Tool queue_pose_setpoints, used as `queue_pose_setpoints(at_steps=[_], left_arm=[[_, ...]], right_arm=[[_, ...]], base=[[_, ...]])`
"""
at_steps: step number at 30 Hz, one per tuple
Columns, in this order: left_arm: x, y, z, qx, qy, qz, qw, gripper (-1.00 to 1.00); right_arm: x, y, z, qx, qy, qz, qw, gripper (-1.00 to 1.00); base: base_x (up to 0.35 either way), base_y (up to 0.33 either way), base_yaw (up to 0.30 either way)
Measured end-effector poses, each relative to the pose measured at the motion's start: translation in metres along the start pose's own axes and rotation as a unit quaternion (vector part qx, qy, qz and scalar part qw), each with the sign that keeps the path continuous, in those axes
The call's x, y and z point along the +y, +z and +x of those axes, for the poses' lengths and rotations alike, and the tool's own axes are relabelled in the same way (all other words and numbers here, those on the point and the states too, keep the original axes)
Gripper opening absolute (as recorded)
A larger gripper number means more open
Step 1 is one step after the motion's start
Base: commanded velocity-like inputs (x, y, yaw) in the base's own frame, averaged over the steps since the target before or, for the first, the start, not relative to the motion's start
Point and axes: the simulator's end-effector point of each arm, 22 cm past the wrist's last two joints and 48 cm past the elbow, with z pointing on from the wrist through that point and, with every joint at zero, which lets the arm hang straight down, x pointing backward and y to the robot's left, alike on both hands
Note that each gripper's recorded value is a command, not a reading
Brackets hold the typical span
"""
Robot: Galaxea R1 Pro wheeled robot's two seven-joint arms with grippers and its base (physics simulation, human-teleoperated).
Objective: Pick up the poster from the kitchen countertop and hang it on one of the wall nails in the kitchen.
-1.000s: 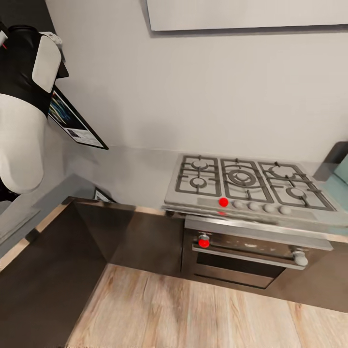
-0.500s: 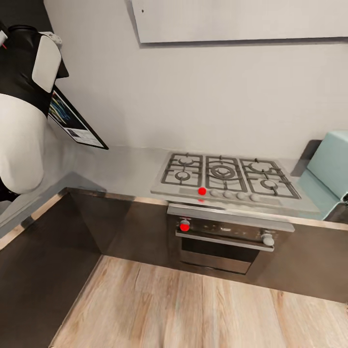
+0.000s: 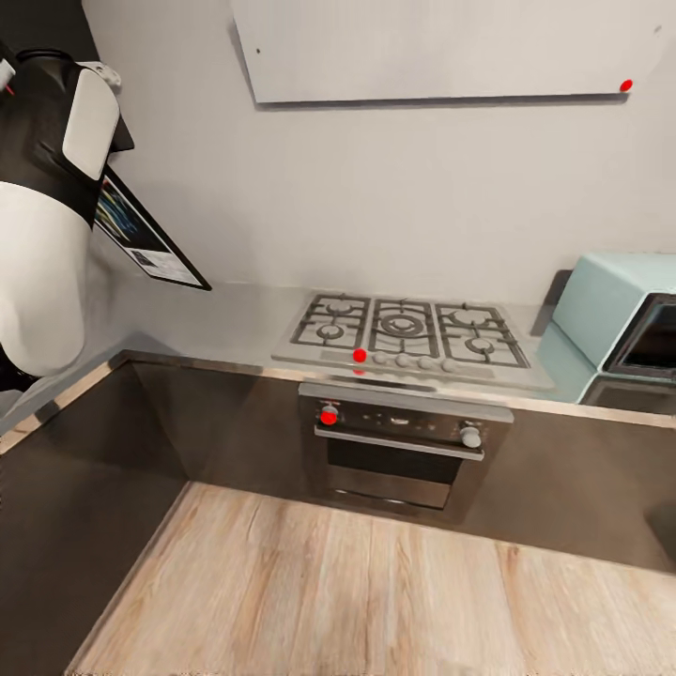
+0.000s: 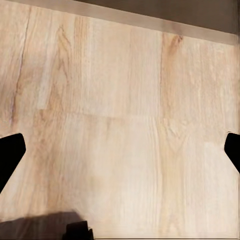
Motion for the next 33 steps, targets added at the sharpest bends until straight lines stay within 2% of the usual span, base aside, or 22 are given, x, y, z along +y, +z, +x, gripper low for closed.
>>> queue_pose_setpoints(at_steps=[10, 11, 13, 15, 16, 18, 20, 22, 25, 27, 29, 30, 32, 33], left_arm=[[-0.002, -0.002, -0.003, -0.002, -0.001, 0.005, 1.0000, -1.00], [-0.042, -0.015, 0.001, 0.002, -0.010, 0.062, 0.9980, -1.00], [-0.070, -0.026, 0.004, 0.005, -0.010, 0.098, 0.9951, -1.00], [-0.087, -0.033, 0.006, 0.006, -0.007, 0.121, 0.9926, -1.00], [-0.106, -0.041, 0.008, 0.008, -0.009, 0.149, 0.9888, -1.00], [-0.122, -0.049, 0.010, 0.008, -0.006, 0.174, 0.9847, -1.00], [-0.150, -0.063, 0.012, 0.010, -0.006, 0.222, 0.9749, -1.00], [-0.161, -0.069, 0.014, 0.010, -0.003, 0.240, 0.9707, -1.00], [-0.186, -0.085, 0.017, 0.013, -0.003, 0.283, 0.9589, -1.00], [-0.195, -0.091, 0.019, 0.014, -0.001, 0.302, 0.9533, -1.00], [-0.206, -0.099, 0.020, 0.015, -0.001, 0.327, 0.9450, -1.00], [-0.218, -0.109, 0.021, 0.017, -0.005, 0.360, 0.9329, -1.00], [-0.229, -0.119, 0.022, 0.017, -0.003, 0.392, 0.9196, -1.00], [-0.245, -0.141, 0.020, 0.019, -0.011, 0.472, 0.8811, -1.00]], right_arm=[[0.000, 0.000, -0.001, -0.002, -0.002, 0.000, 1.0000, 1.00], [-0.002, -0.001, 0.010, 0.009, -0.005, 0.001, 0.9999, 1.00], [-0.002, -0.001, 0.013, 0.012, -0.007, 0.001, 0.9999, 1.00], [-0.003, -0.001, 0.014, 0.013, -0.007, 0.000, 0.9999, 1.00], [-0.003, -0.001, 0.015, 0.014, -0.007, 0.000, 0.9999, 1.00], [-0.003, -0.001, 0.016, 0.014, -0.007, 0.000, 0.9999, 1.00], [-0.003, -0.001, 0.017, 0.015, -0.008, 0.001, 0.9999, 1.00], [-0.003, -0.001, 0.017, 0.015, -0.008, 0.001, 0.9999, 1.00], [-0.003, -0.001, 0.017, 0.015, -0.008, 0.001, 0.9999, 1.00], [-0.003, -0.001, 0.017, 0.016, -0.008, 0.001, 0.9998, 1.00], [-0.004, -0.001, 0.017, 0.016, -0.008, 0.001, 0.9998, 1.00], [-0.004, -0.001, 0.017, 0.016, -0.008, 0.001, 0.9998, 1.00], [-0.005, -0.001, 0.017, 0.016, -0.008, 0.002, 0.9998, 1.00], [-0.005, 0.000, 0.017, 0.016, -0.008, 0.002, 0.9998, 1.00]], base=[[-0.208, -0.177, 0.000], [-0.018, -0.016, 0.000], [-0.010, -0.009, 0.000], [-0.006, -0.005, 0.000], [-0.004, -0.003, 0.000], [-0.002, -0.002, 0.000], [-0.001, -0.001, 0.000], [0.000, 0.000, 0.000], [0.000, 0.000, 0.000], [0.000, 0.000, 0.000], [0.000, 0.000, 0.000], [0.000, 0.000, 0.000], [0.000, 0.000, 0.000], [0.000, 0.000, 0.000]])
